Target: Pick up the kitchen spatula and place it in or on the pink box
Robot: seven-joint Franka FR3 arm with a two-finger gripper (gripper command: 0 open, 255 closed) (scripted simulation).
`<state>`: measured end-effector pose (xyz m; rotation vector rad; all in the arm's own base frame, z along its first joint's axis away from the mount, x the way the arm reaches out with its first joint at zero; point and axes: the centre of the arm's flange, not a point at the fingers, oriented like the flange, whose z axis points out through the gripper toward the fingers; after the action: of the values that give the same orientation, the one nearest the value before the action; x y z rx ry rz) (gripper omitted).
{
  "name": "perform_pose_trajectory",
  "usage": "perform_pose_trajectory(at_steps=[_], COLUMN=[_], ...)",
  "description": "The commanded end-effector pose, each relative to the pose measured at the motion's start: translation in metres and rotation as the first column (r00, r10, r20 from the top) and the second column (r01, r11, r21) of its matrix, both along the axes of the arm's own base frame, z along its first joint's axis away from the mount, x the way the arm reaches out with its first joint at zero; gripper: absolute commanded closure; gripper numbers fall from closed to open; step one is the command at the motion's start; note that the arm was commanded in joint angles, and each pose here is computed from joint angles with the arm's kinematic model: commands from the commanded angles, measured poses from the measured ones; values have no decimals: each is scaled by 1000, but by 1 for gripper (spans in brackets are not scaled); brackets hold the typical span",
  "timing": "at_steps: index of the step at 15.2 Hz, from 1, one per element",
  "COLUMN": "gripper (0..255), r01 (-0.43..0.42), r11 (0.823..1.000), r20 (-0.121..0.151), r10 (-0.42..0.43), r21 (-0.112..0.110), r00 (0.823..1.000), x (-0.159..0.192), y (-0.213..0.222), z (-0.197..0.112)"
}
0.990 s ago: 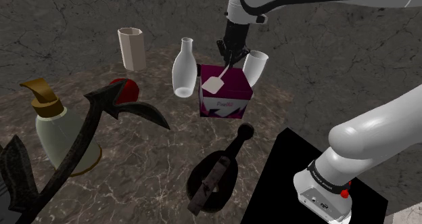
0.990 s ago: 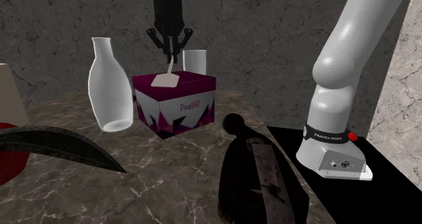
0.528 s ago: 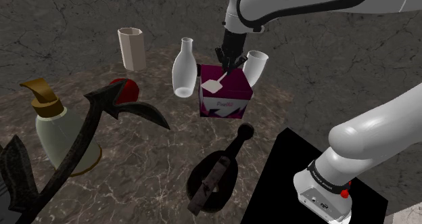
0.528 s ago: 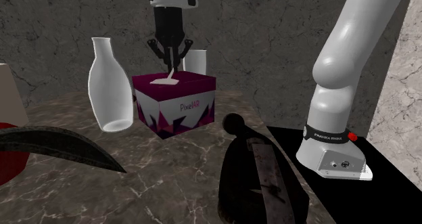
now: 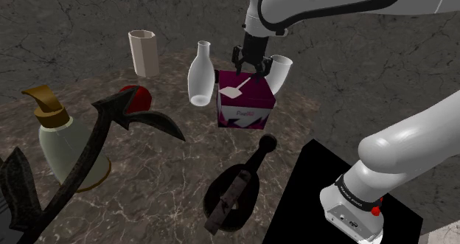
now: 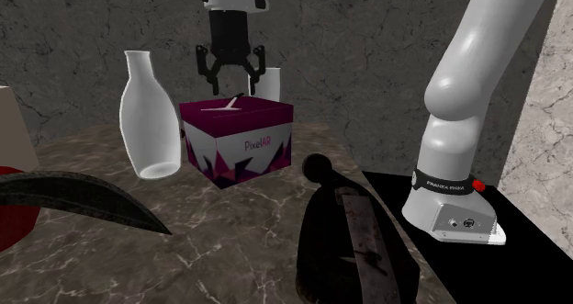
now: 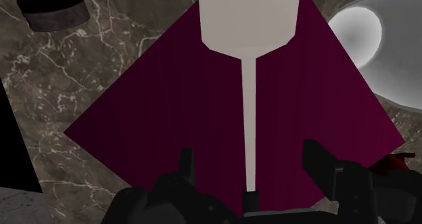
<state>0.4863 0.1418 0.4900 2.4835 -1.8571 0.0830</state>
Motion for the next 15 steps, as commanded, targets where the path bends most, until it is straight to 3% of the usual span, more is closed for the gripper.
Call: perform_pose_trajectory(at_steps=[1, 3, 7, 15], gripper=[0, 0, 0, 0], r01=[0, 0, 0, 0], r11=[1000, 1000, 1000, 1000], r20=[0, 0, 0, 0], r10=[0, 0, 0, 0], r21=[0, 0, 0, 0], r00=[1000, 1000, 1000, 1000], x=[0, 0, -1, -1], y=[0, 0, 3, 3], z=[0, 0, 50, 50])
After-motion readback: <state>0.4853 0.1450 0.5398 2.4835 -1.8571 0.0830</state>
